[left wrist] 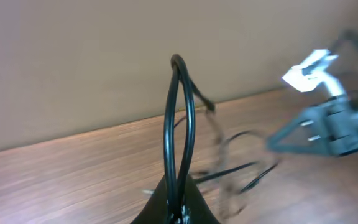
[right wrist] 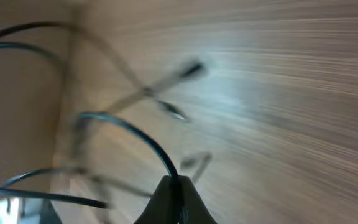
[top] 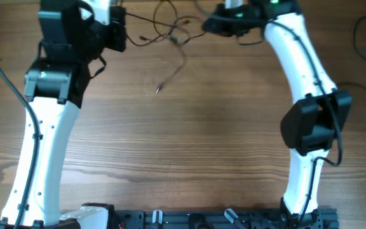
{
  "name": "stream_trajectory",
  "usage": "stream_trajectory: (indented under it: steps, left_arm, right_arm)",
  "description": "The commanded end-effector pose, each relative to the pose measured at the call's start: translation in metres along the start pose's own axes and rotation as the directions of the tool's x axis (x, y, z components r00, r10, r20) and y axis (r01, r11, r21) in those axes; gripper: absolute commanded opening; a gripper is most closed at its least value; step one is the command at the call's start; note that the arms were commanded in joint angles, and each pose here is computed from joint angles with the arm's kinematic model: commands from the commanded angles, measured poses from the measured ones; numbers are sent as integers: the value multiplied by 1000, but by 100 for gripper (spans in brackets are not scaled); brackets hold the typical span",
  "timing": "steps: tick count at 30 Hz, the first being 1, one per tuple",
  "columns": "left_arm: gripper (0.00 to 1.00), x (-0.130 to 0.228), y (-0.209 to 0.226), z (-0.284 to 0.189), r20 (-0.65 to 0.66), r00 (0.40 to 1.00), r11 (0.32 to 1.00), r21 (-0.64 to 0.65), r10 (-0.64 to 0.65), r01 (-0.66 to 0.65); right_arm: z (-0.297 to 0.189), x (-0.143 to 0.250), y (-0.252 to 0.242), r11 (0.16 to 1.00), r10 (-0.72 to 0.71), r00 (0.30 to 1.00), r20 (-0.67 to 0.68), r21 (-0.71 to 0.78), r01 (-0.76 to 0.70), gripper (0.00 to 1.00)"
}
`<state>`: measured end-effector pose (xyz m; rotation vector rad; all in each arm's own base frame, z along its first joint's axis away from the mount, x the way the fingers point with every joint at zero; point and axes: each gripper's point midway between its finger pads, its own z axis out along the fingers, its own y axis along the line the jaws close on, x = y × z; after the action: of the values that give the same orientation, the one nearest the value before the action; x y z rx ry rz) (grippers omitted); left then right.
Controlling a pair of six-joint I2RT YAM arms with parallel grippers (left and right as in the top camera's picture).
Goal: Untangle cables
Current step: 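Pull the grippers apart sideways, stretching the cables between them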
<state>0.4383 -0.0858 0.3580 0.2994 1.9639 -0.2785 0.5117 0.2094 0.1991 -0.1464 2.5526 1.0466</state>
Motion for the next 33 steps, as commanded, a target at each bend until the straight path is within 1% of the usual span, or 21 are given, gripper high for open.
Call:
stream_trajectory:
  steps: [1,5,8,12,14,16,20,23,28,32,33]
  left_arm:
    - [4,-5,35,-10,7,1000,995,-95,-11,12]
    - [4,1,47,-14,-11,999,992,-121,-30,28]
    - [4,1,49,-14,-11,999,992,-121,-31,30]
    - [4,1,49,-14,-11,999,992,-122,-32,30]
    - [4,1,49,-14,-12,999,992,-123,-32,31]
    - [4,1,53,-15,-11,999,991,-132,-37,35]
    - [4,4,55,-16,-20,999,990,-136,-45,41]
    - [4,4,59,-17,-19,999,989,-143,-45,42]
    - [4,6,79,-23,-15,998,981,-186,-66,62]
    - [4,7,95,-29,-10,997,972,-221,-82,78]
    - [4,8,98,-30,-9,996,970,-227,-89,84]
  right_arm:
    - [-45,-21,-49,990,97,991,93,96,-106,5]
    - [-70,-27,-85,974,155,978,138,144,-174,5]
    - [-81,-27,-101,964,173,973,154,178,-199,5]
    - [-91,-23,-131,915,174,968,180,333,-227,4]
    - [-94,-22,-137,905,176,968,181,356,-231,5]
    - [-102,-22,-150,878,177,963,204,410,-248,4]
    - [-113,-20,-164,860,198,956,215,431,-274,5]
    - [-130,-20,-186,805,195,948,250,512,-301,4]
    - [-147,-16,-204,789,180,953,242,543,-287,5]
    - [-168,-10,-228,716,181,949,257,627,-306,5]
    - [-170,-8,-230,713,184,950,251,631,-305,4]
